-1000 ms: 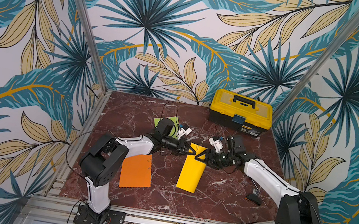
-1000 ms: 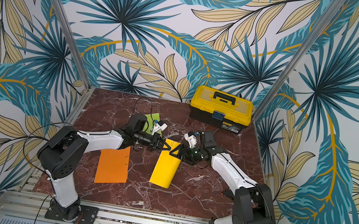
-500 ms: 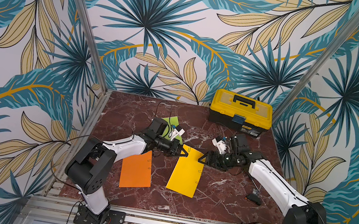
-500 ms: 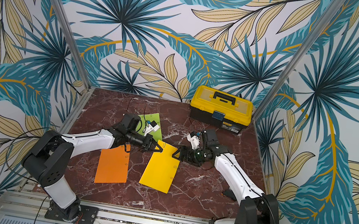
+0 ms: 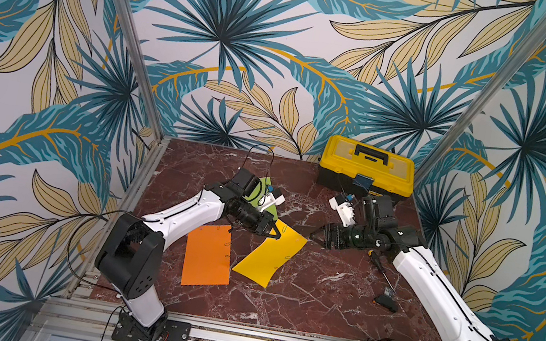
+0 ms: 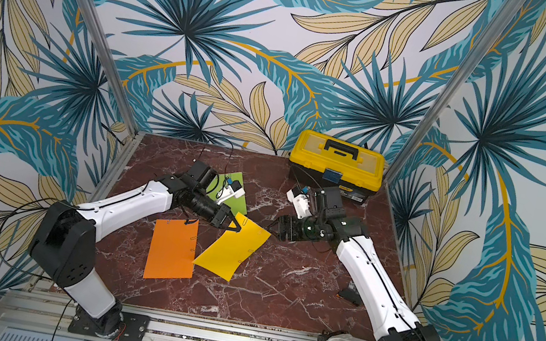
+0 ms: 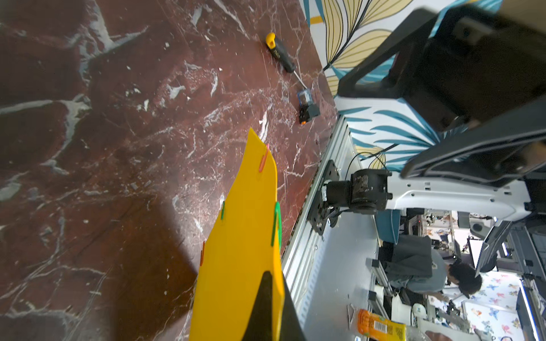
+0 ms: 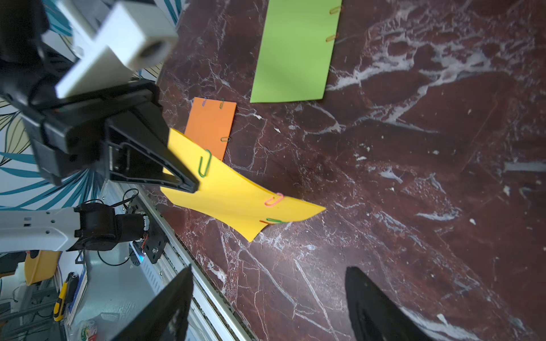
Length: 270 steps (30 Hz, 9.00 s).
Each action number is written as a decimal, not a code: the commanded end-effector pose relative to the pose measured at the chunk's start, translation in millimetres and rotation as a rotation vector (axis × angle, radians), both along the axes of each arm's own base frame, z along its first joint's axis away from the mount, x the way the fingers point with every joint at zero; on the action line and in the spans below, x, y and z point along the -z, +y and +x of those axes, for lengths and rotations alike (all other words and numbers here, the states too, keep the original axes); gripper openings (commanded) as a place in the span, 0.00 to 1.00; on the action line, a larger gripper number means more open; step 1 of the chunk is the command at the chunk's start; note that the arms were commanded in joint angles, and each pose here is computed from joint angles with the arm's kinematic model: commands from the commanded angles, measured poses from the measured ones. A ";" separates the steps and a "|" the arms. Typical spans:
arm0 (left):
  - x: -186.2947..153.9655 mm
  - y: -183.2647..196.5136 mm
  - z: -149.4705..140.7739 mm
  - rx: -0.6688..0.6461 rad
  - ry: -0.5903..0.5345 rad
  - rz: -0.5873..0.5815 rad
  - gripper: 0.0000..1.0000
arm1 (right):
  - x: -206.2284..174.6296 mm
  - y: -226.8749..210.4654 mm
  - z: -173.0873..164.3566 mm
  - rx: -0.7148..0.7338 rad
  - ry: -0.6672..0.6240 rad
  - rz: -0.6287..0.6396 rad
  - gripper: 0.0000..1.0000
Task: Unclip the paperclips from the documents
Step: Remove the paper clip from the document, then place the paper clip at the center of the board, then adjust the document.
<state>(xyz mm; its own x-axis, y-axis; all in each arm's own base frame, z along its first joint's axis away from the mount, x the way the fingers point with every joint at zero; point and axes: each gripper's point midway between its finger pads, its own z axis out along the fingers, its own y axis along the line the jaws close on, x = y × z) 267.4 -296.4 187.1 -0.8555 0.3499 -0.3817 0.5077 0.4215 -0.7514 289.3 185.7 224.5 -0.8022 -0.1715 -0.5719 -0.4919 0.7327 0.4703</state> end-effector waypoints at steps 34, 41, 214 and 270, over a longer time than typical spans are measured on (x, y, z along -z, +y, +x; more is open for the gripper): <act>-27.6 21.4 -37.2 0.273 -0.459 -0.017 0.00 | -5.8 101.1 -26.8 -0.604 -0.268 0.148 0.62; -34.3 21.2 -36.7 0.269 -0.462 -0.038 0.00 | 0.3 107.8 -32.3 -0.627 -0.232 0.167 0.56; -76.7 52.3 2.0 0.031 -0.565 -0.164 0.00 | 19.1 7.0 47.1 -0.039 -0.286 0.350 0.63; -110.0 37.9 -6.8 0.101 -0.458 -0.329 0.22 | -35.8 85.8 -11.0 -0.462 -0.316 0.567 0.01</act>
